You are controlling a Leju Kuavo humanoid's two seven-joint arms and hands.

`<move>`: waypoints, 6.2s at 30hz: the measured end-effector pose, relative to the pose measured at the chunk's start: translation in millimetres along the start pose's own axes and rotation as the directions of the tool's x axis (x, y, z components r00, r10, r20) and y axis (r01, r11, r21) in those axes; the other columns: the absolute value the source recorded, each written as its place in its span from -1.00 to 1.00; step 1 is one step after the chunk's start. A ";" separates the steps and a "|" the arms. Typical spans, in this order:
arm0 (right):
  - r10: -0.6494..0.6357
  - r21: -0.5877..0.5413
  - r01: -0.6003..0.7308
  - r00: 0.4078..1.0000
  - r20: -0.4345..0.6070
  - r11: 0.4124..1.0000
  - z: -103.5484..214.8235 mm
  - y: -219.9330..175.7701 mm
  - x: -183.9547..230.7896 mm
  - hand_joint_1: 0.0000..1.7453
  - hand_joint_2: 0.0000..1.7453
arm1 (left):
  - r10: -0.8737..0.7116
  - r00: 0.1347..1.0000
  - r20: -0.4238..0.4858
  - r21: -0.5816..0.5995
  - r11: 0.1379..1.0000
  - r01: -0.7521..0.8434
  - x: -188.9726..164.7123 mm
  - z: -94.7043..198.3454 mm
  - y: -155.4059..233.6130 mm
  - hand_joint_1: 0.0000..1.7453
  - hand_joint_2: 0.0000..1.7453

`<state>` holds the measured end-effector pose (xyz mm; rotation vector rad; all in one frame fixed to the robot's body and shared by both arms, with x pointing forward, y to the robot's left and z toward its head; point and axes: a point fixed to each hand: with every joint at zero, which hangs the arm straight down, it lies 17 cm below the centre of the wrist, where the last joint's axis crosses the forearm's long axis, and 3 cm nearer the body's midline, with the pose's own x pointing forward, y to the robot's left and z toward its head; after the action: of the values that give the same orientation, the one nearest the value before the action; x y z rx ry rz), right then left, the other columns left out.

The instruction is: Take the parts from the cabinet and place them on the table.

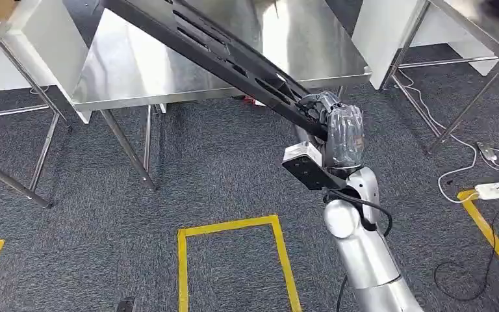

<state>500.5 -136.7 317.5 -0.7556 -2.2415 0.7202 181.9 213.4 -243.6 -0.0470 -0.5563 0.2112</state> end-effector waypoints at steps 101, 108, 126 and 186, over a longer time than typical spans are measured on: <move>0.329 0.110 -0.313 0.922 -0.204 0.943 17.6 1.5 -100.4 1.00 1.00 | 0.037 0.999 -0.031 0.088 0.996 -0.034 -14.2 2.4 6.4 -1.00 1.00; 0.635 0.327 -0.546 0.688 -0.350 0.771 55.2 -0.6 -202.3 1.00 1.00 | 0.021 1.000 -0.012 0.103 0.995 -0.019 -10.1 1.5 15.6 -1.00 1.00; 0.812 0.652 -0.499 0.462 -0.357 0.571 154.0 26.7 -284.3 1.00 1.00 | 0.015 0.998 0.058 0.090 0.996 -0.020 5.7 -0.1 27.1 -1.00 1.00; 0.769 0.647 -0.708 0.571 0.289 0.283 74.6 193.0 -109.0 -1.00 -1.00 | 0.283 0.959 0.031 0.207 0.937 -0.283 -20.0 7.4 65.9 -1.00 -1.00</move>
<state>574.6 -99.6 98.8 -1.3723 -1.1631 1.8418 149.2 273.4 -254.4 0.0785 -0.5241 0.5500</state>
